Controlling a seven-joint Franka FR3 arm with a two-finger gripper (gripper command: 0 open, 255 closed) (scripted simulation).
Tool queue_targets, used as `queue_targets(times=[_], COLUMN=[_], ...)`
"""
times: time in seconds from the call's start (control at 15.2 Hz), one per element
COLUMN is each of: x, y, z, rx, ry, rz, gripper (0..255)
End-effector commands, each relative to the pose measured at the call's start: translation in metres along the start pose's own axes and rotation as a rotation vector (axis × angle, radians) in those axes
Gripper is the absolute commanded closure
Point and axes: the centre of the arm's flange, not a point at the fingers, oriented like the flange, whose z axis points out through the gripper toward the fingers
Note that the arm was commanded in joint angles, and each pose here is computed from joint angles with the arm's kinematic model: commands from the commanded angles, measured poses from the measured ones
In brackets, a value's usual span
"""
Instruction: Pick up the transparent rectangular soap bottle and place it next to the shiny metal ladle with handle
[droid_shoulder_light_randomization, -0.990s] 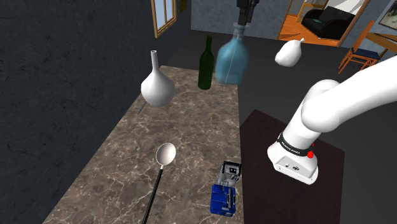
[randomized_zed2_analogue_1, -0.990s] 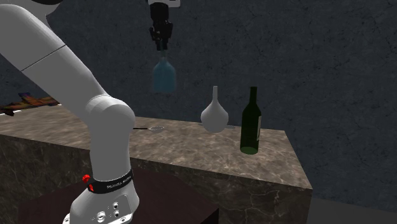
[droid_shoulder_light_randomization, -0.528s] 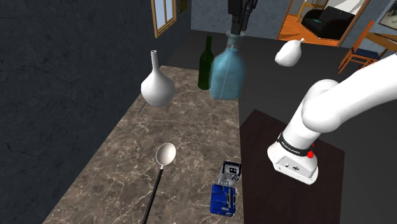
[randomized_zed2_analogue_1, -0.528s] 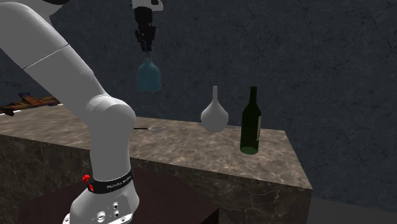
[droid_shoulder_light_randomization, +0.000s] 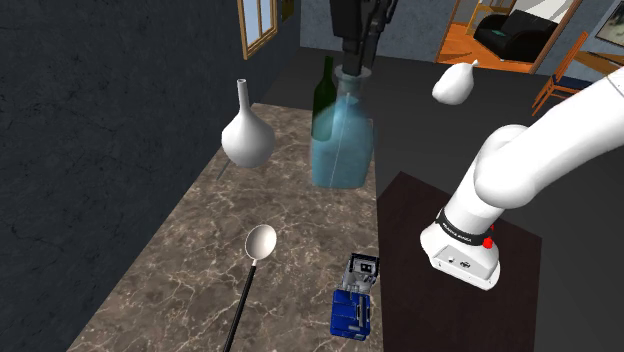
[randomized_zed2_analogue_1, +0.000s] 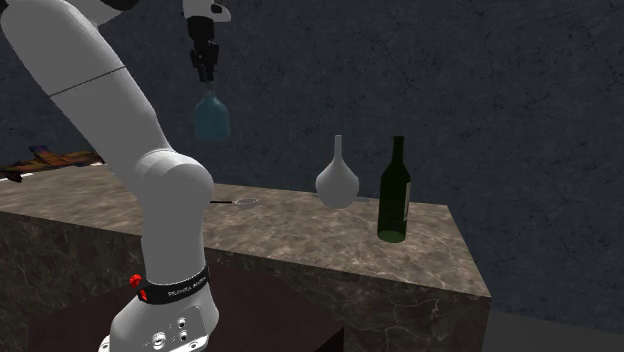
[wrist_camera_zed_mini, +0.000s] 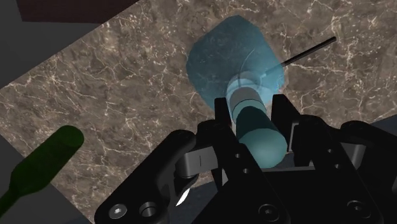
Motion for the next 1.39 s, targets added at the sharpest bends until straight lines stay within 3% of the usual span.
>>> queue_targets(times=[0.0,1.06,1.32], x=[-0.004,-0.046,-0.045], y=[-0.026,-0.238,-0.239], z=[0.0,-0.009,0.012], rx=[0.002,0.002,0.002], ry=[0.0,0.0,0.0], rz=[0.002,0.002,0.002], gripper=[255,255,255])
